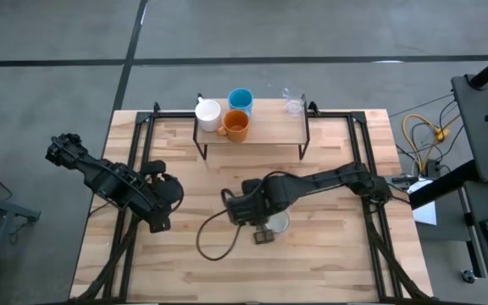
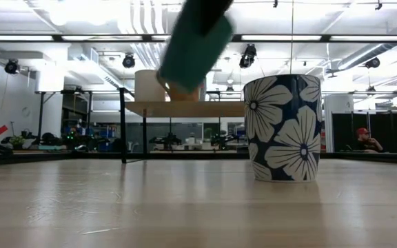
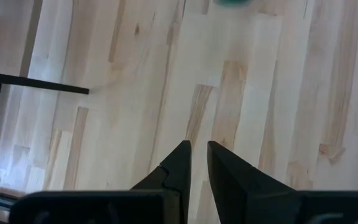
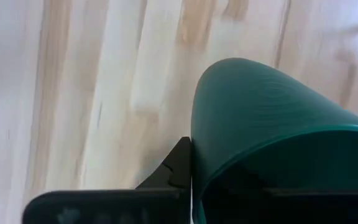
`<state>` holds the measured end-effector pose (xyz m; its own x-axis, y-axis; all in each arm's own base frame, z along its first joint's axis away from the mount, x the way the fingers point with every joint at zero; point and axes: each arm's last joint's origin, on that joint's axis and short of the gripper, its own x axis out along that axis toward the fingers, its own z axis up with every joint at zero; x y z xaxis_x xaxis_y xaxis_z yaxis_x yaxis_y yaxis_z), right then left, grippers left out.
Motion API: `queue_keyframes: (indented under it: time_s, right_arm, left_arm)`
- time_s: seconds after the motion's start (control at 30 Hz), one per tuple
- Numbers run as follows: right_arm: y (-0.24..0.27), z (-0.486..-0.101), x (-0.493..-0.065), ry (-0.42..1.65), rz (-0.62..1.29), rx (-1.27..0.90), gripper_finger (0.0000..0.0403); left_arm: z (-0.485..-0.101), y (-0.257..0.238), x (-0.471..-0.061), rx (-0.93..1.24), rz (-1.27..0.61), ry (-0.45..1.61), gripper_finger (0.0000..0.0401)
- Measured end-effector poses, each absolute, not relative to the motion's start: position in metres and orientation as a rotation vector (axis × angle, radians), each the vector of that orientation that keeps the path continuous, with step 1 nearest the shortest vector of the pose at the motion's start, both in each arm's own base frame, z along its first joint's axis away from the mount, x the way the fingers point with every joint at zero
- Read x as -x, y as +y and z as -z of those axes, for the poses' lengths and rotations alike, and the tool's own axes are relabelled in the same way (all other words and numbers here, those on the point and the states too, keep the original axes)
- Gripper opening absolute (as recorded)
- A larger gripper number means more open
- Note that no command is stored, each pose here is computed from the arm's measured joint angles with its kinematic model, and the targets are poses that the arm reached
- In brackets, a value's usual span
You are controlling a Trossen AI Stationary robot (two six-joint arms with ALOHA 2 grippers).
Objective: Stack small to large cups/mugs on shelf
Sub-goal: Put the dark green cup on the shelf
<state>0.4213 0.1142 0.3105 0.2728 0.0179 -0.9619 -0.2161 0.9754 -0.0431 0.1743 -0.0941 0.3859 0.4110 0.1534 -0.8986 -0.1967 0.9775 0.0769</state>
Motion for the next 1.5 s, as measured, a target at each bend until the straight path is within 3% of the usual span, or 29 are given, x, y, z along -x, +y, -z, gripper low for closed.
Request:
queue_keyframes:
  time_s: [0.1, 0.33, 0.57, 0.93, 1.5]
  right_arm:
    - [0.108, -0.324, -0.405, 1.39, -0.184, 0.251, 0.0008]
    - [0.1, -0.334, -0.401, 1.351, -0.267, 0.357, 0.0008]
    - [0.083, -0.302, -0.405, 1.483, -0.349, 0.279, 0.0008]
    - [0.031, -0.245, -0.401, 1.74, -0.159, 0.047, 0.0008]
    - [0.011, -0.224, -0.398, 1.783, -0.059, 0.007, 0.0009]
  left_arm:
    - [-0.388, -0.092, -0.172, 0.046, -0.219, 1.116, 0.0038]
    - [-0.391, -0.089, -0.168, 0.041, -0.233, 1.088, 0.0038]
    - [-0.39, -0.089, -0.168, 0.035, -0.23, 1.088, 0.0038]
    - [-0.389, -0.089, -0.168, 0.028, -0.234, 1.096, 0.0038]
    - [-0.388, -0.088, -0.167, -0.001, -0.239, 1.093, 0.0038]
